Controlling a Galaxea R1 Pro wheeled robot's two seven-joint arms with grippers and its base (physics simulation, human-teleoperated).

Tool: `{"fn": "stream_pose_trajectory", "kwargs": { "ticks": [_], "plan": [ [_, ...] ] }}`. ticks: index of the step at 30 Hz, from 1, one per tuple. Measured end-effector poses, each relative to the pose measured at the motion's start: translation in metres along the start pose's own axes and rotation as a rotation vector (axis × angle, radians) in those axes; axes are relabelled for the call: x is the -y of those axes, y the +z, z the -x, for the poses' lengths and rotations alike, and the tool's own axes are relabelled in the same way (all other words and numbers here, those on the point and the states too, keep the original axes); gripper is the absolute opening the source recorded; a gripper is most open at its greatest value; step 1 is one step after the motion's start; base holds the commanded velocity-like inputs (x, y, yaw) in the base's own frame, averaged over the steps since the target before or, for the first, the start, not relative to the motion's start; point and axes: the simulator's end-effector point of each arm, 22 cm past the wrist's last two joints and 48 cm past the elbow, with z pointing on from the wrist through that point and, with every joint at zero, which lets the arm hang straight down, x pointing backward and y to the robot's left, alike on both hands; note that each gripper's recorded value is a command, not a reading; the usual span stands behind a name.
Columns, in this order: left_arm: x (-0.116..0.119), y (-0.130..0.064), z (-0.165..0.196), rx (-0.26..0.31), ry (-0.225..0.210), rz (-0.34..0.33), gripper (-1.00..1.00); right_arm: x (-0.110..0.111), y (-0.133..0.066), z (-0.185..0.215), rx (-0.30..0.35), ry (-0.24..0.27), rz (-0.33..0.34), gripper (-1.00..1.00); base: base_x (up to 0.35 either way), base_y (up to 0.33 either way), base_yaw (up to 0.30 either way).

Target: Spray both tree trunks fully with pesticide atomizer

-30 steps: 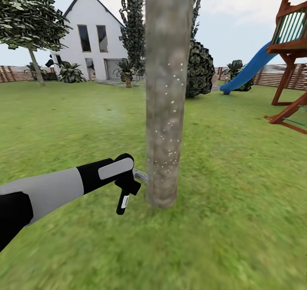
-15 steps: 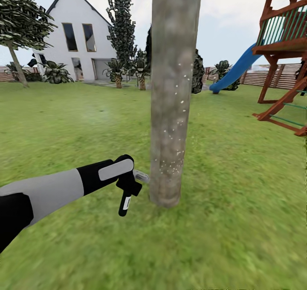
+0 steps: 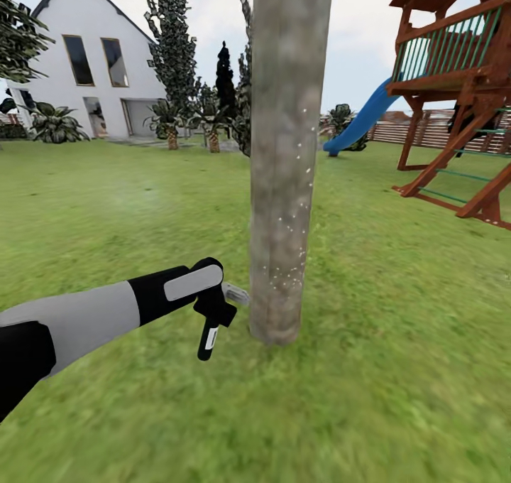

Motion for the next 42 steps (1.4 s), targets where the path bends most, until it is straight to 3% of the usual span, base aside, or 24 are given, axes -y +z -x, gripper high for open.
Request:
{"fn": "stream_pose_trajectory", "kwargs": {
  "ticks": [42],
  "plan": [
    [0.000, -0.017, 0.004, 0.027, 0.002, 0.010, -1.00, -0.004, -0.002, 0.011, 0.030, 0.009, 0.018, -1.00, 0.006, 0.331, -0.228]
  ]
}}
